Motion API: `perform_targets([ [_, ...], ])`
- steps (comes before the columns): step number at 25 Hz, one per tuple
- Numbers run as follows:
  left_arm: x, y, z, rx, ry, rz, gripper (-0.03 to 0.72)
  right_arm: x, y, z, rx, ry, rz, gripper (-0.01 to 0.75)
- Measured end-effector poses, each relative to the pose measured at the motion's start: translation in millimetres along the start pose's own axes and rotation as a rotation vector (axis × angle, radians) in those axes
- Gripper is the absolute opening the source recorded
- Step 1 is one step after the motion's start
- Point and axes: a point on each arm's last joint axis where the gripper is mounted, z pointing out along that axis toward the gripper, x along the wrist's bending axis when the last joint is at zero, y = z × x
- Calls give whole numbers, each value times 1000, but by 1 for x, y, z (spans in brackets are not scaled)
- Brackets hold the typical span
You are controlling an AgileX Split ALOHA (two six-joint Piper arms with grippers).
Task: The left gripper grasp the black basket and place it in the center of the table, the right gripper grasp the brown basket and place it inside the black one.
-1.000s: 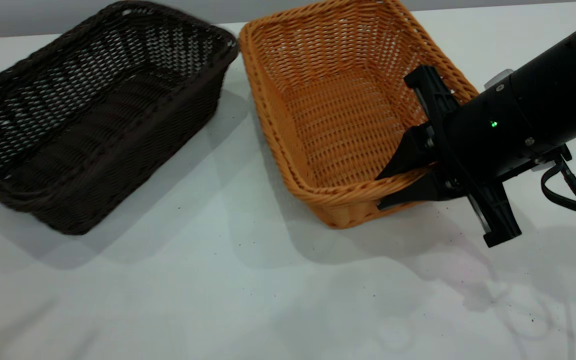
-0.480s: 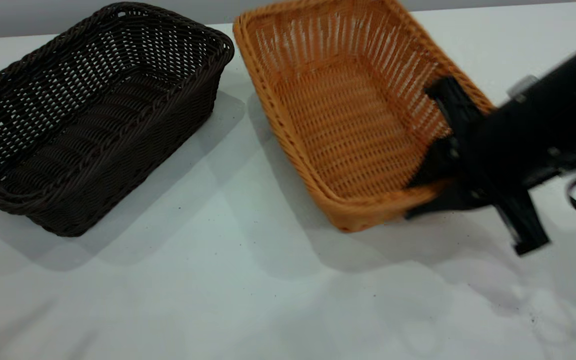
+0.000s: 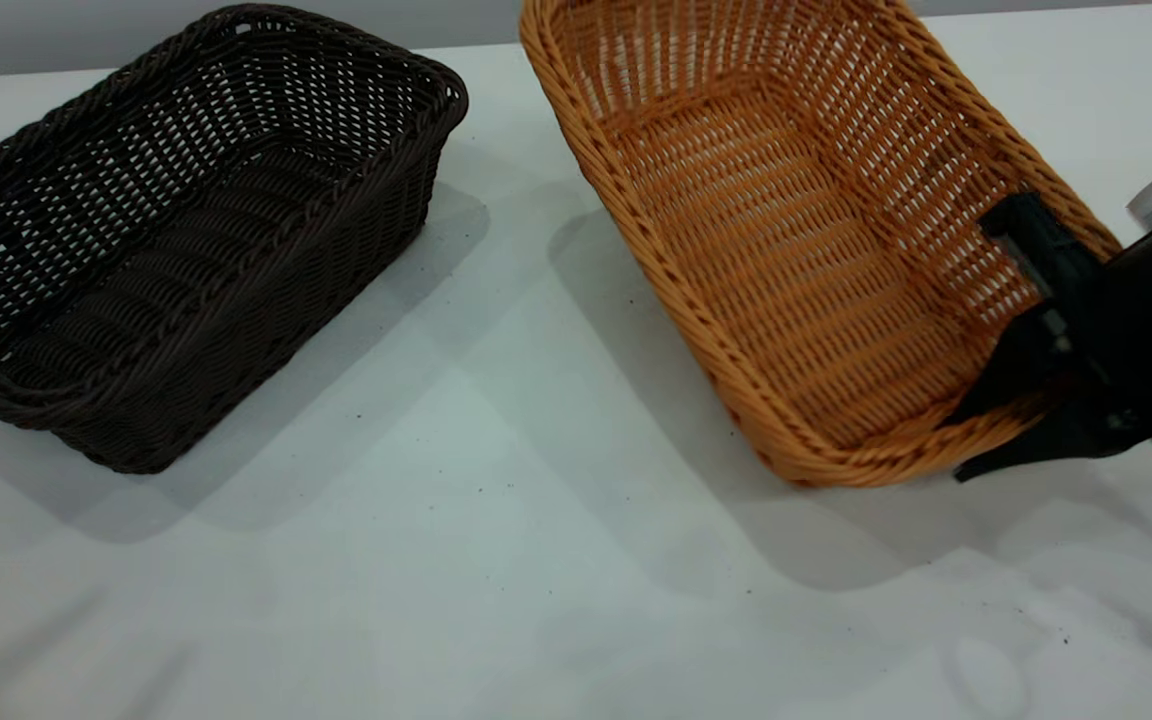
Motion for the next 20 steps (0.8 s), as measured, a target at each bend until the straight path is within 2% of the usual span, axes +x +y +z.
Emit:
perform_targets([
  [5,0,0,0,-3,3,0,438,1,8,-17,-54,16,-41,109],
  [11,3,4,0,-42,36,1,438,1,4,-32,-29,8,-158,107],
  [20,12,-10,18,60,32,-25,438,10,-10,-59,-44,44,-309,106],
])
